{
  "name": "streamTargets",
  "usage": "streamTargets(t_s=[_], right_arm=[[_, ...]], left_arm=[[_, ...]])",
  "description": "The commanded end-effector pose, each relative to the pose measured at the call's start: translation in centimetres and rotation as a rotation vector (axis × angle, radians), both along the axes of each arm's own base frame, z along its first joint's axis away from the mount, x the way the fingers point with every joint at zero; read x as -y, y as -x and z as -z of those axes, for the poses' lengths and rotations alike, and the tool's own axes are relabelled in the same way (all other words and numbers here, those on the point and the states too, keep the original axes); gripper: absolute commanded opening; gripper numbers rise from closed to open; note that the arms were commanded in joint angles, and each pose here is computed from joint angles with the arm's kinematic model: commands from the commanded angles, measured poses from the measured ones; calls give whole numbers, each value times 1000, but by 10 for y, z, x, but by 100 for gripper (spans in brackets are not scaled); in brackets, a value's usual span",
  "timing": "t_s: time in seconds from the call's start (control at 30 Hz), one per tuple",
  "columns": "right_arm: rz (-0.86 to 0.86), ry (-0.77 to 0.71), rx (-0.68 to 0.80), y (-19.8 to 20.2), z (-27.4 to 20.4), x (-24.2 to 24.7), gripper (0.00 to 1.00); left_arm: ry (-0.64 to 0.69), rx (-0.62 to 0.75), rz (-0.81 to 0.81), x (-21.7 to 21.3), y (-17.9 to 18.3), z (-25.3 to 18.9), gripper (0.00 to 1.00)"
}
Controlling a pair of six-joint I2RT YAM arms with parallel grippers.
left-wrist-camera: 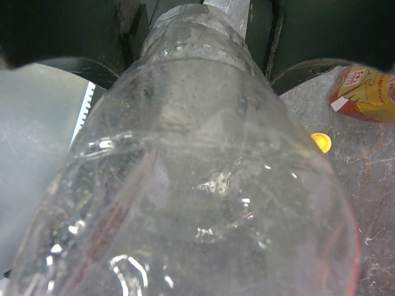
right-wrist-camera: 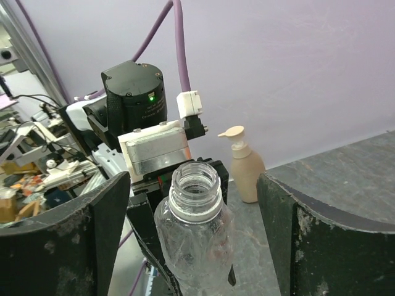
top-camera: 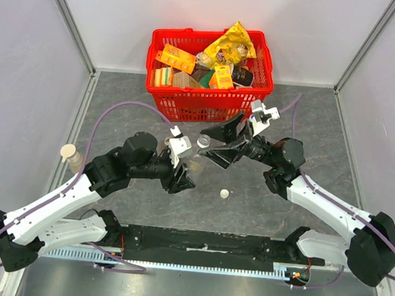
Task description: Unscrew the bottle caps
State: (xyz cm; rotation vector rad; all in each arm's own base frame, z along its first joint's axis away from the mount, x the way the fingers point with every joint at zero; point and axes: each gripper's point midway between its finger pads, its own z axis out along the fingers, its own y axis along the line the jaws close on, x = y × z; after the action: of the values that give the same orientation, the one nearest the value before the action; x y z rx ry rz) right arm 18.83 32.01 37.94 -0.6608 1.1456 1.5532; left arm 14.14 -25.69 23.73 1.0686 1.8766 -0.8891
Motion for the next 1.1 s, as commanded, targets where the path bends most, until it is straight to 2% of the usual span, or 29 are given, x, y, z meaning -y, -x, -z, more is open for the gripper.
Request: streamTargets(t_s=[0.0,0.13,0.3,0.4,0.5,0.57,0.63,0.73,0.83,1.07], right_arm=[[-79,-62,76,14,-23,-4,84],[-101,-21,80,17,-14,-14,65],[-89,9,78,15,-8,-18,23],[-75,17,80,14,-7,-17,2],[-46,28,77,10,-4,-15,0],[-32,31,77,9,-2,-15,0],[-21,43,81,6,2,-16,0],[-2,92,92,2,9,-17,0],[62,148,124,-6,16,-14,0],[212,346,148,-35,52,-6,0]], left_arm=[[10,28,34,2,1,-3,7],[5,25,30,1,1,-2,7],[2,24,27,1,1,0,9],[-4,24,19,0,0,1,14],[-6,28,12,-1,-1,1,24],[-6,35,3,-3,-2,0,41],[-4,46,-11,-6,-3,-1,63],[-3,72,-49,-12,-7,-3,80],[3,102,-86,-18,-10,-6,86],[11,136,-132,-25,-16,-10,87]])
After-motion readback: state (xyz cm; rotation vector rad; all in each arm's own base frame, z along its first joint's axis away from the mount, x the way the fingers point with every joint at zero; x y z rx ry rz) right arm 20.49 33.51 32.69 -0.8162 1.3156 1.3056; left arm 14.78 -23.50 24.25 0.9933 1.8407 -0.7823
